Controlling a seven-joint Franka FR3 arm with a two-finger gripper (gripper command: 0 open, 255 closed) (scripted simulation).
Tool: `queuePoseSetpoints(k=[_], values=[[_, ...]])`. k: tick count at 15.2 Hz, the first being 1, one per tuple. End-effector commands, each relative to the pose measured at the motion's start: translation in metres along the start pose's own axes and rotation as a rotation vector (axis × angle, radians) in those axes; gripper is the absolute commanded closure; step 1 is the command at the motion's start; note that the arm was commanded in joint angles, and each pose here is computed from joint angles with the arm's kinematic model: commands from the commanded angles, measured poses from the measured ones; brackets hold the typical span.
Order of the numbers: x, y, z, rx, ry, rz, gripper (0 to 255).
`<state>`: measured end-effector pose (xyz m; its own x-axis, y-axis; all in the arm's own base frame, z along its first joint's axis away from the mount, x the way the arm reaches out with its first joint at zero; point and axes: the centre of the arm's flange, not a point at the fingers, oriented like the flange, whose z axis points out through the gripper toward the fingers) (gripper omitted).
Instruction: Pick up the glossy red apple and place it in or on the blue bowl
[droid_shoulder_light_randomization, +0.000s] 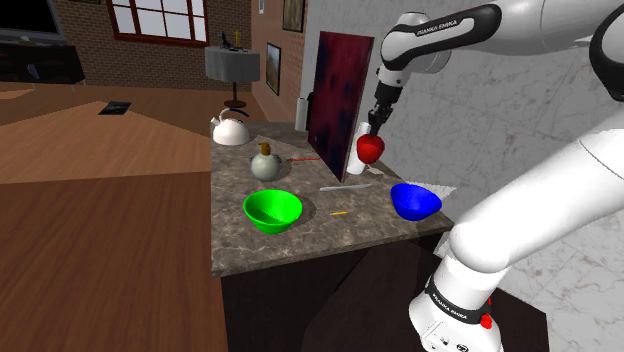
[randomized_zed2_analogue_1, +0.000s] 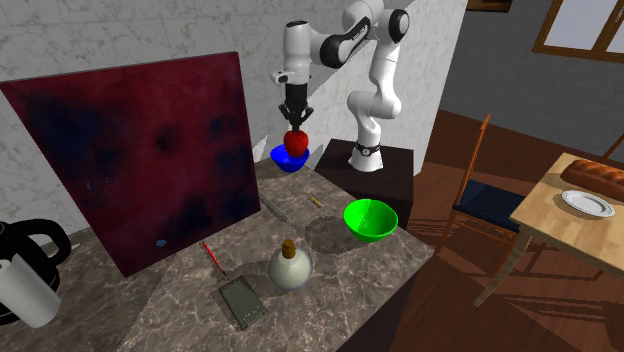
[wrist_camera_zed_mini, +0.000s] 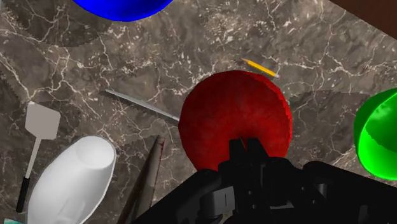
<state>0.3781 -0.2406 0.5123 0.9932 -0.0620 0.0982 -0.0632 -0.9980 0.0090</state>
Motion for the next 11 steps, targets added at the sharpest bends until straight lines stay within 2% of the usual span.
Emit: queuePoseSetpoints(k=[1,11], values=[[-0.022,0.014,-0.005,0.000,0.000,-0.001,255],[-0.130,0.084,-0.034,0.000,0.000,-0.001,255]])
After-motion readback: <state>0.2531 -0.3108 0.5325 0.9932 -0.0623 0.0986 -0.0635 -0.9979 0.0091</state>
